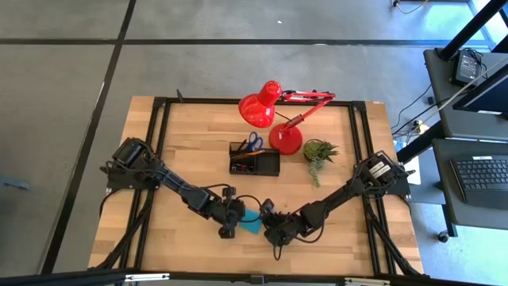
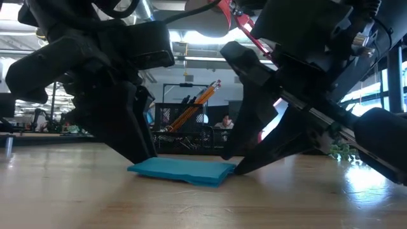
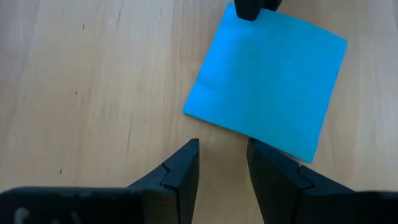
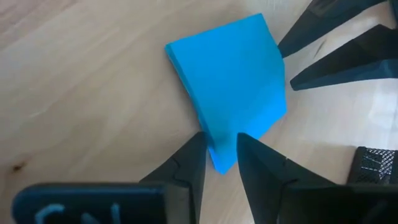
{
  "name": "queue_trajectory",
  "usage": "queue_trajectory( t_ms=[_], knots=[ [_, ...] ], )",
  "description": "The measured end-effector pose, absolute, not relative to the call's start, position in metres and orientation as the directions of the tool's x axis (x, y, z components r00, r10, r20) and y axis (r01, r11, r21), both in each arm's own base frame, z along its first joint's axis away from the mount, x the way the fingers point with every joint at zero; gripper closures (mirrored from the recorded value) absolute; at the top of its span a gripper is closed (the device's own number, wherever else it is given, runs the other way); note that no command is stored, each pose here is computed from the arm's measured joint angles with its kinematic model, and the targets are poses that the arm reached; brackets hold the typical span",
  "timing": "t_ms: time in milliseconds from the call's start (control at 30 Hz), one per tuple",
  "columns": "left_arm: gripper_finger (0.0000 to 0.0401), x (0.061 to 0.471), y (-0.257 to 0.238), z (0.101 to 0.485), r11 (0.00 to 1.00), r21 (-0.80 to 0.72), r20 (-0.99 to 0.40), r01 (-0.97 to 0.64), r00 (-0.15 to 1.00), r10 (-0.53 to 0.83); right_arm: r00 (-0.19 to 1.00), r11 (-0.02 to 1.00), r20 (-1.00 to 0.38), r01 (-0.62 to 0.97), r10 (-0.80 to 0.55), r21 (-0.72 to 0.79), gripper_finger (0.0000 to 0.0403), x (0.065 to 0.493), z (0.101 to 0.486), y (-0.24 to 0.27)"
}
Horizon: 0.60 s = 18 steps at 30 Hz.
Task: Pick and place office supplies into organizer
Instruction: Put the blue sticky notes into the black desk organizer
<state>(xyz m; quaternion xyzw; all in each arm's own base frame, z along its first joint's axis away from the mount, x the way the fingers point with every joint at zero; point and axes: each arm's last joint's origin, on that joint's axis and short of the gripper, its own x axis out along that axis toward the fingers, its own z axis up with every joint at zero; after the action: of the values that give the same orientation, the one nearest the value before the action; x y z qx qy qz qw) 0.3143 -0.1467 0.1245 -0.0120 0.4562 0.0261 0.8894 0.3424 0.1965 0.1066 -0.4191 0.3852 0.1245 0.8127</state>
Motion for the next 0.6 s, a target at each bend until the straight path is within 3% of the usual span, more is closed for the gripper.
queue_trajectory(
  t_ms=[600],
  knots=[
    [0.0272,0.318,-0.145,0.114,0.993,-0.032,-0.818,-0.116,0.574,0.040,0.696,0.637,-0.709,-0.497,-0.112,-0.589,0.0306,0.345,0.096,0.204]
  ],
)
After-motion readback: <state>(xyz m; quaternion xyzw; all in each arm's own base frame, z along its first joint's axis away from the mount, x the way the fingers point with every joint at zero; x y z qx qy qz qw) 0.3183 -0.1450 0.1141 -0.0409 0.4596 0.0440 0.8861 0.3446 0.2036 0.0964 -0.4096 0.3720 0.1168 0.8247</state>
